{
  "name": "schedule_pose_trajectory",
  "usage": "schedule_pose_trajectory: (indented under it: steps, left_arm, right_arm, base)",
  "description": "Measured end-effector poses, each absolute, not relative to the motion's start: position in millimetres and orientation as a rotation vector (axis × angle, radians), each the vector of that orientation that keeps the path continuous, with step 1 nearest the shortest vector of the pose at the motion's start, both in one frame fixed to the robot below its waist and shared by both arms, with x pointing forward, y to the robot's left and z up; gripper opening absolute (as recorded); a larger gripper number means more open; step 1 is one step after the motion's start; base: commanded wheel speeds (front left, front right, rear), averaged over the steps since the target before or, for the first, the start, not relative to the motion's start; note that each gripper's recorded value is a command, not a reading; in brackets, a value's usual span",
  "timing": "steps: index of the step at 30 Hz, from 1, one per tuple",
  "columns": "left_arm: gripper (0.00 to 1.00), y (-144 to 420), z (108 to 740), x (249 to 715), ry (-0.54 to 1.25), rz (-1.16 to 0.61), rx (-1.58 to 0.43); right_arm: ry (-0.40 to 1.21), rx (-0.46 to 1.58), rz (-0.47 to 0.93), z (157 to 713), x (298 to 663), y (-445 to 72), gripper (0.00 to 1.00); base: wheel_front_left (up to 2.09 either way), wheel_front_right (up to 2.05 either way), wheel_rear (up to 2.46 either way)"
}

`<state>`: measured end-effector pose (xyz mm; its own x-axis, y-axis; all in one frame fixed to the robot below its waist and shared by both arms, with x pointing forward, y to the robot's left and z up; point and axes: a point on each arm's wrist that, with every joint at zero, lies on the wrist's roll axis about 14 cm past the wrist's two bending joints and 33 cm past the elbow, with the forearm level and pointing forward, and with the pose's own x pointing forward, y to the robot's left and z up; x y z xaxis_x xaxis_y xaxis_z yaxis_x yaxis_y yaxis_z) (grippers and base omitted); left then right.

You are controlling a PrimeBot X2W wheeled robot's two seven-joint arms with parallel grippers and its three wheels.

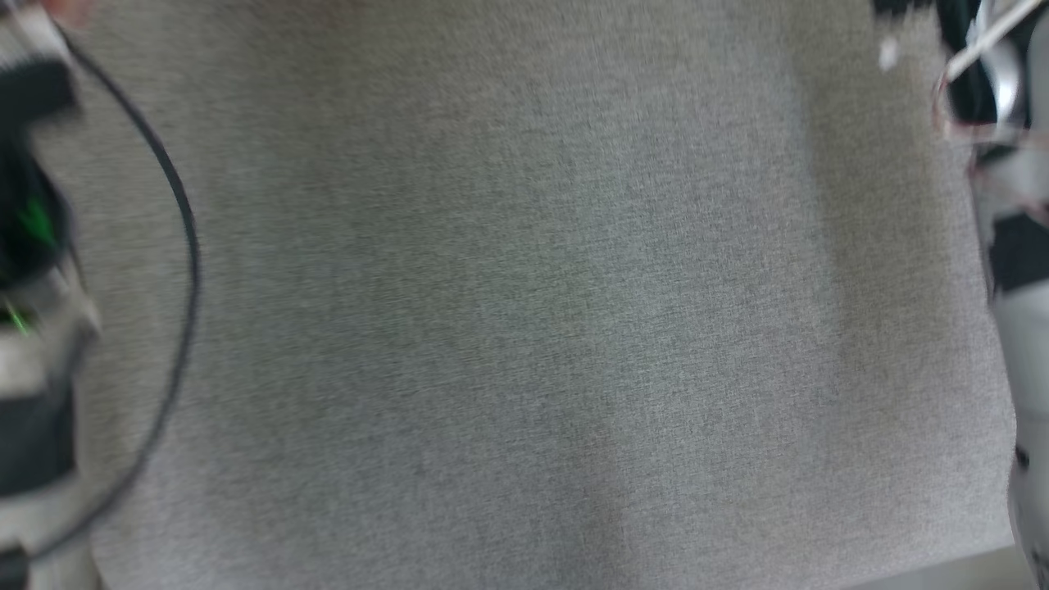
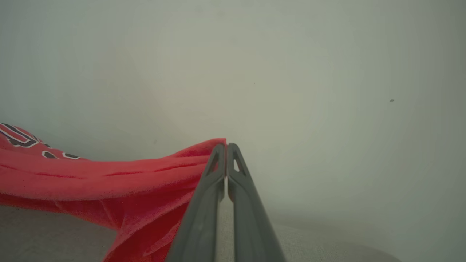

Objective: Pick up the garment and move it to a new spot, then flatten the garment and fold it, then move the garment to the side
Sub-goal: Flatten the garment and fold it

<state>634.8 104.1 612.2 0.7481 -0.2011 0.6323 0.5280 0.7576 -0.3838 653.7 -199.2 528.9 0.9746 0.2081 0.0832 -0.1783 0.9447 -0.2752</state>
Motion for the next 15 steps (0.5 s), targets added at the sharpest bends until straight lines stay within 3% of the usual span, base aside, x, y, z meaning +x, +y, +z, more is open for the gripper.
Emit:
schedule_pose_trajectory:
  steps: [10, 15]
  left_arm:
    - [0.00, 97.2, 537.7, 559.9, -0.262, -0.395, -0.692]
    - [0.00, 84.6, 515.1, 512.9, -0.103, -0.412, -0.746]
  right_arm:
    - [0.261, -0.153, 0.187, 469.9, 578.7, -211.5, 0.00]
    - [0.354, -0.089, 0.179, 461.1, 535.5, -211.1, 0.00]
  base:
    - [0.00, 0.00, 0.00]
    - [0.00, 0.00, 0.00]
